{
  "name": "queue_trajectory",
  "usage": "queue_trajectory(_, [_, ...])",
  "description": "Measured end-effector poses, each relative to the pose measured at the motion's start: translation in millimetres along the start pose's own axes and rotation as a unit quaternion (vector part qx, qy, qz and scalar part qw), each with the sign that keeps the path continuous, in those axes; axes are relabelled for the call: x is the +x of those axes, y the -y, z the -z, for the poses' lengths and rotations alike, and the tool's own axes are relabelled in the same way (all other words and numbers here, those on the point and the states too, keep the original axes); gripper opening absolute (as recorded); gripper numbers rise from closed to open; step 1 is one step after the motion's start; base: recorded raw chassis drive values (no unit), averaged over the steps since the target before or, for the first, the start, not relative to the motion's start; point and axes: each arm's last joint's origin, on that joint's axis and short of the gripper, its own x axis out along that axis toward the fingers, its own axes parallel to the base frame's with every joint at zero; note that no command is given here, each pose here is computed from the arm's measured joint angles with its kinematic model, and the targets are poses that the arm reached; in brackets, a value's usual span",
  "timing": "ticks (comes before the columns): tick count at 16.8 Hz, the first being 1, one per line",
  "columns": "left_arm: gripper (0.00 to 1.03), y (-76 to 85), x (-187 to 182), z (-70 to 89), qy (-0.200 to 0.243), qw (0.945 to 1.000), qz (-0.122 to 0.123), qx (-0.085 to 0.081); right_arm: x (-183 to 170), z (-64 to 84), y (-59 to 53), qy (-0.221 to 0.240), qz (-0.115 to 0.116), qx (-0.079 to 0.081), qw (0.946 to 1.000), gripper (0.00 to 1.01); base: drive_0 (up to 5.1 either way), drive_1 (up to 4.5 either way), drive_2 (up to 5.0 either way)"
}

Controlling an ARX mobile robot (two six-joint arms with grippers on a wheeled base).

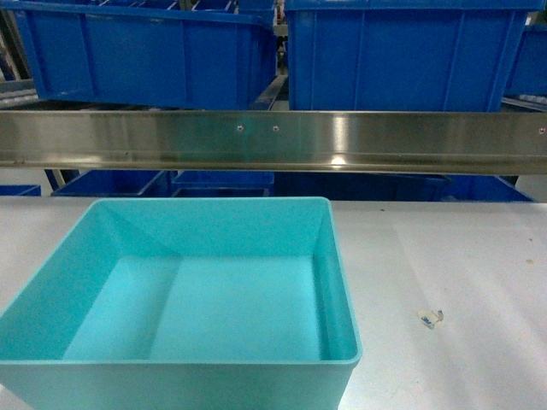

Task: Organize blue bins on left shelf correctly

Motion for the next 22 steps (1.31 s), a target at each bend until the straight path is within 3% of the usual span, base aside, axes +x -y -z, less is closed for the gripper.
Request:
queue_trajectory(14, [0.98, 0.0, 0.0, 0.0, 0.000, 1.0000, 0.000, 0.000, 0.0, 0.0, 0.0, 0.000, 0.000, 0.000, 1.0000, 0.98, 0.0, 0.00, 0.0])
queue_trajectory(15, [0.98, -0.9, 1.6, -2.1, 0.008, 0.9999, 0.010, -0.007, 1.1, -1.2, -0.8, 0.004, -0.003, 0.002, 1.0000, 0.98, 0.0, 0.00, 0.0])
queue_trajectory(16, [0.98, -8.8, 11.4, -3.7, 0.002, 0.9998, 0.005, -0.020, 7.7, -0.5, -6.0, -0.010, -0.015, 0.003, 0.9998, 0.98, 0.0, 0.00, 0.0])
queue_trajectory(18, [0.98, -22.4, 29.1, 6.1, -0.046, 0.9978, -0.027, -0.039, 23.3, 1.6, -19.7, -0.063, -0.036, 0.016, 0.9973, 0.98, 0.0, 0.00, 0.0])
queue_trajectory(20, [0.98, -21.1, 46.7, 9.9, -0.079, 0.9958, -0.019, -0.043, 43.8, -6.2, -35.3, -0.105, -0.054, 0.016, 0.9929, 0.98, 0.0, 0.00, 0.0])
queue_trajectory(22, [0.98, -17.7, 66.3, 11.2, -0.112, 0.9927, -0.010, -0.044, 63.9, -7.3, -54.6, -0.169, -0.063, -0.005, 0.9836, 0.98, 0.0, 0.00, 0.0])
